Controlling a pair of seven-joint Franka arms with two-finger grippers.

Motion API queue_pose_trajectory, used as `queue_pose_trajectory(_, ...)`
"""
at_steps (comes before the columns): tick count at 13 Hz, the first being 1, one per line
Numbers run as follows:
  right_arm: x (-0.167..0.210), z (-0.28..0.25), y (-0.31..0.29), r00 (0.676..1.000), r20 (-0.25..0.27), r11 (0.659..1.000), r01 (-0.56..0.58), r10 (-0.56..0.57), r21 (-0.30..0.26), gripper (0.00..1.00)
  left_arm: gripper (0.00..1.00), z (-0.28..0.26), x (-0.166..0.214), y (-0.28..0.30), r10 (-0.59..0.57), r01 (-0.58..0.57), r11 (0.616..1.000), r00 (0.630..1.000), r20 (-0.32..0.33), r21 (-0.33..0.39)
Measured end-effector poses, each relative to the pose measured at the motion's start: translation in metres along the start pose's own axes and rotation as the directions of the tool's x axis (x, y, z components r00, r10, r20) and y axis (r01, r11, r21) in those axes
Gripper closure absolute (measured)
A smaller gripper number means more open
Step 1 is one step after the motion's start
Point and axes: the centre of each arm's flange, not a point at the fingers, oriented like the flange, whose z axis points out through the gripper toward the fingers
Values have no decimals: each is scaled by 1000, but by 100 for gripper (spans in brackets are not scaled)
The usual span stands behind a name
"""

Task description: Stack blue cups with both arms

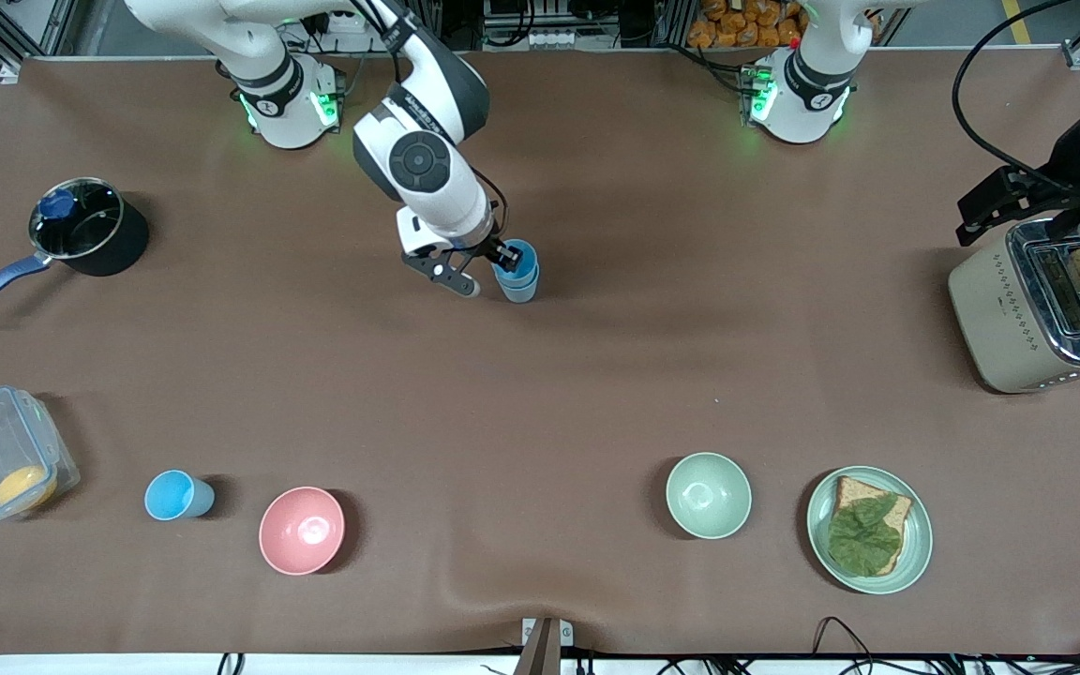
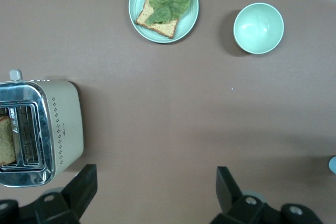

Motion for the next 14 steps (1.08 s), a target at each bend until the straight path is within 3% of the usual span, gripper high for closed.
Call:
queue_pose_trajectory(3, 36, -42, 21, 997, 14, 996, 77, -77, -35, 0, 0, -1, 0, 0, 0, 0, 1000, 1000, -1, 0)
queue_pose_trajectory(8, 113, -129, 111, 958, 58, 956, 284, -280, -79, 0, 0, -7, -1, 0, 0, 0, 1000, 1000, -10, -1)
queue_pose_trajectory(14, 179, -222, 239, 888, 68, 889, 457, -454, -40, 0, 0, -12, -4, 8, 16, -16, 1000, 1000, -5, -1)
